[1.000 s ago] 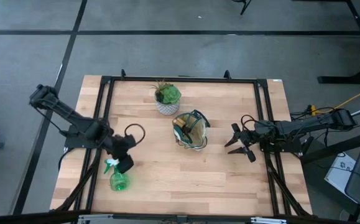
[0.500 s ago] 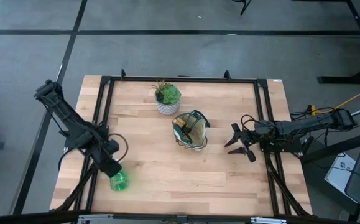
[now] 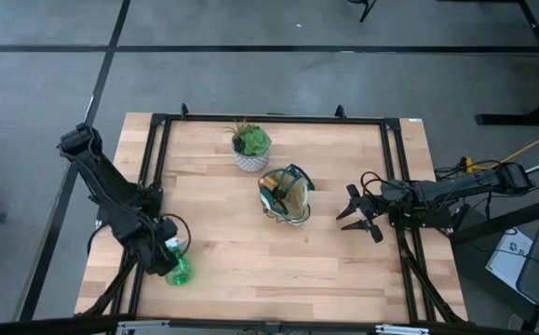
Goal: Pick & Place Garden tools in Gardening bag
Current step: Put the spray bottle into the gardening bag
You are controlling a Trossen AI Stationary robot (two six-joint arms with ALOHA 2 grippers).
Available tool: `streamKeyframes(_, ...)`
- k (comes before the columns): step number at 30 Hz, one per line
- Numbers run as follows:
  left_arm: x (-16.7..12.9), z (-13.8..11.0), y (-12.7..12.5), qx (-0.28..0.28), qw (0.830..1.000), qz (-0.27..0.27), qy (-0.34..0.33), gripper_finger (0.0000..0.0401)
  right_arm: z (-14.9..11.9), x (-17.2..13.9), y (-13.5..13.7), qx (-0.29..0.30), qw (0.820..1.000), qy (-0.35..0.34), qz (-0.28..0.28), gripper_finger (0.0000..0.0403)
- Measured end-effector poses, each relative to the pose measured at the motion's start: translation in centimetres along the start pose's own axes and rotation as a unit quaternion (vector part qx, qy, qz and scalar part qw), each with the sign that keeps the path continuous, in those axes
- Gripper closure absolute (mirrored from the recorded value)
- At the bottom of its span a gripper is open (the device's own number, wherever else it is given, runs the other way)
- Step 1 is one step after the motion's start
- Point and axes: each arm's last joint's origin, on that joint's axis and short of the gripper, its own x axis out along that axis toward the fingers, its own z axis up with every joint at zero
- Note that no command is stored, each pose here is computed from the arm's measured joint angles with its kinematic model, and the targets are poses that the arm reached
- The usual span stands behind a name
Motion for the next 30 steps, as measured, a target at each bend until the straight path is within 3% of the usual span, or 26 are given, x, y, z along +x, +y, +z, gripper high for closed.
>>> streamKeyframes(8,2.8,1.8,-2.5,0.078,0.995,0.007,-0.065,0.0253,0.0,0.0,0.0,0.000,1.000,0.000,0.001,0.0233)
streamKeyframes(15,4.6,5.4,-4.3,0.143,0.977,0.008,-0.156,0.0253,0.0,0.0,0.0,0.000,1.000,0.000,0.001,0.0233)
streamKeyframes(22,4.3,9.9,-5.0,0.198,0.939,0.031,-0.279,0.0253,0.0,0.0,0.0,0.000,1.000,0.000,0.001,0.0233)
streamKeyframes(30,3.0,14.2,-5.7,0.283,0.891,0.017,-0.354,0.0253,0.0,0.0,0.0,0.000,1.000,0.000,0.001,0.0233)
